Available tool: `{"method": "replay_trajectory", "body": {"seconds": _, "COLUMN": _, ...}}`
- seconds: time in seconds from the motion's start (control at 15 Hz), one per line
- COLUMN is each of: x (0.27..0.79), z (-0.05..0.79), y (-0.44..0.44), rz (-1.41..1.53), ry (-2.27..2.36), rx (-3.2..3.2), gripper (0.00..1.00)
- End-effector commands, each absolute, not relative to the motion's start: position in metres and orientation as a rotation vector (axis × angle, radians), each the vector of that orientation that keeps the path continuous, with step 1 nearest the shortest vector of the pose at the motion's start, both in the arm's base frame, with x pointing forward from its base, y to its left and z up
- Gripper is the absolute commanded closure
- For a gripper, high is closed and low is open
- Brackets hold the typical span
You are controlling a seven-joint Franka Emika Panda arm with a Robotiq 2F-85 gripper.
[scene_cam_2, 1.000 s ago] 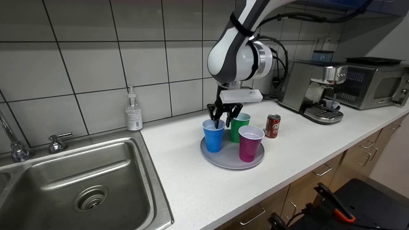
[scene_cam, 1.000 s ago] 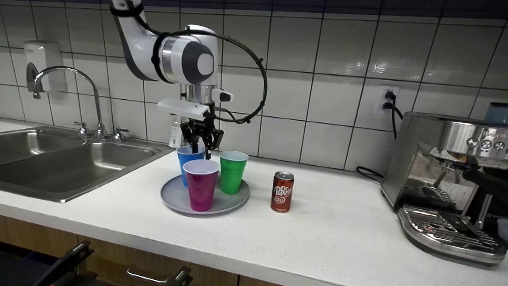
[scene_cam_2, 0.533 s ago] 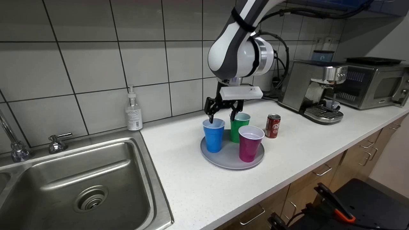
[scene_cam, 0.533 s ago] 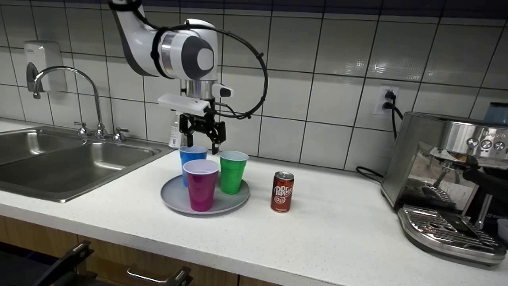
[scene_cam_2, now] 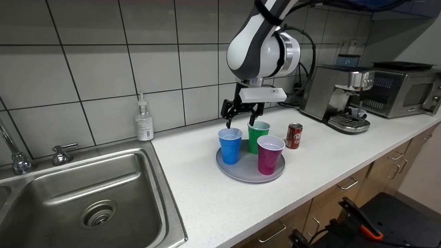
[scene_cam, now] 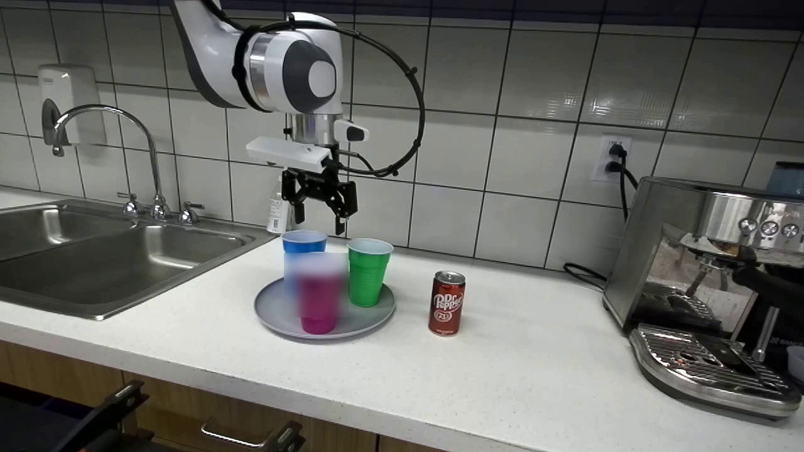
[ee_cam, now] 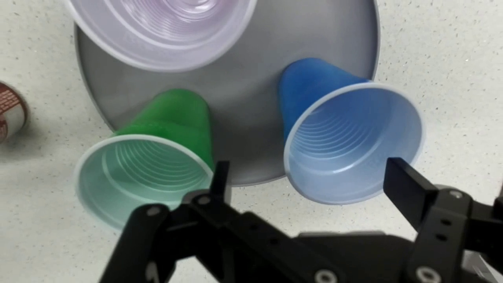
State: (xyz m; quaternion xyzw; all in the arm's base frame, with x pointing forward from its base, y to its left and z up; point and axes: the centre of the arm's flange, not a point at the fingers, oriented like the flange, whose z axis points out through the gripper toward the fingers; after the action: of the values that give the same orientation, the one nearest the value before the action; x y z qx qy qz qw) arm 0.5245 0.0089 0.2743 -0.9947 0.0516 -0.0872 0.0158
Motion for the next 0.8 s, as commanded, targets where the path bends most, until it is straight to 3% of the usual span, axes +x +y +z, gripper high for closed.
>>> {"method": "replay_trajectory", "body": {"seconds": 0.0, "x": 0.509, "z": 0.285, "y": 0.008, "rz": -0.302, "ry": 0.093, "rx": -3.097, "gripper": 0.0}}
{"method": "replay_trajectory", "body": {"seconds": 0.73, "x": 0.518, "z": 0.277, "y": 0.01, "rz": -0.271, "ry": 0.129, "rx": -3.096, "gripper": 0.0}}
